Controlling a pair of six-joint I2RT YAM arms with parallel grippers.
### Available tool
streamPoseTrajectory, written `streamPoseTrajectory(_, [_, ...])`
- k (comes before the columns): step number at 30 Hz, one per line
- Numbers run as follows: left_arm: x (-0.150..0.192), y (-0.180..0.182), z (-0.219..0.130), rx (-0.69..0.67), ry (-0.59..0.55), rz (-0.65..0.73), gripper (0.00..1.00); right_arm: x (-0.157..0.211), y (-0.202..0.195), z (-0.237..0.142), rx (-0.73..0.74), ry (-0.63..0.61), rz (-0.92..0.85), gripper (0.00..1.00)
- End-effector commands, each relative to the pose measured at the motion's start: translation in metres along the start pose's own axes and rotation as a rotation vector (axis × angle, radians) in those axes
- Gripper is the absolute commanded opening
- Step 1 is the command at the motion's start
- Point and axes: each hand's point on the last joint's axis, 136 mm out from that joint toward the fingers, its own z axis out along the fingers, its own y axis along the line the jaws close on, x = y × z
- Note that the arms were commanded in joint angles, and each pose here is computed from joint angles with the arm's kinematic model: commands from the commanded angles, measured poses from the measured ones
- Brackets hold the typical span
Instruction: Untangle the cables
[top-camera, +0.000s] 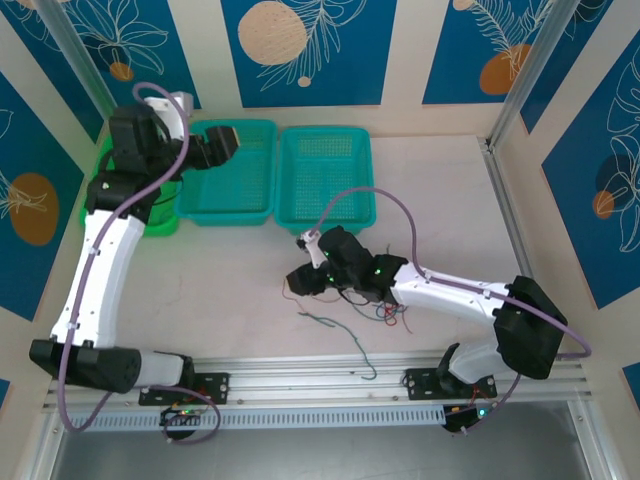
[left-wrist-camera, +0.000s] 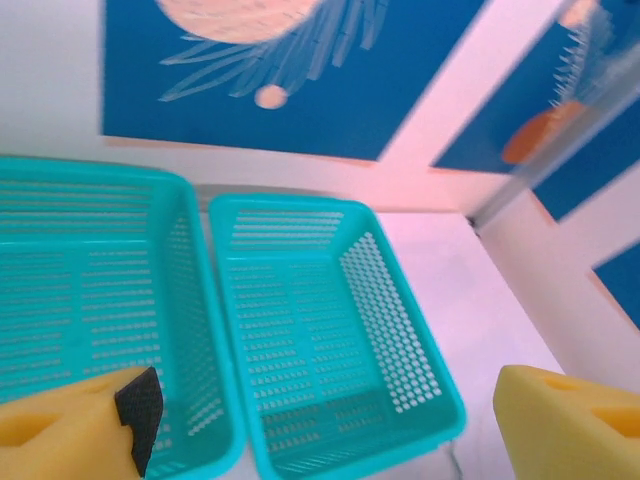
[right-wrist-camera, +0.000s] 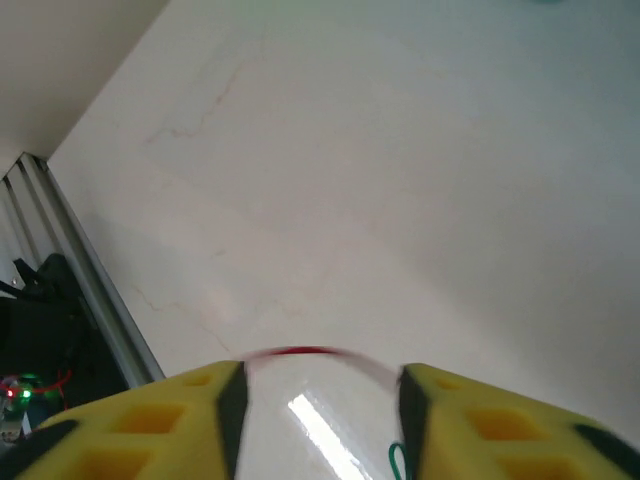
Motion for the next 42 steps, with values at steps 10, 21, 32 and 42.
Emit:
streamPoseTrajectory(10, [0.149,-0.136,0.015,0.438,0.274,0.37,0.84,0.033,-0.118,-0.12,0.33,-0.159,0.52,0.45])
streamPoseTrajectory(21, [0.347,-0.234,0.065,0.606,0.666,0.337,0.69,0.155,-0.157,-0.171,0.613,0.173,1.101,0.48])
streamPoseTrajectory(32, [0.386,-0.235,0.088,0.595,0.573,0.47,0.68,0.182,-0.173,-0.143,0.433,0.168,1.362,0.18])
streamPoseTrajectory(42, [0.39,-0.231,0.09,0.583,0.567,0.459,0.68,0.173,-0.183,-0.134,0.404,0.103,1.353,0.29])
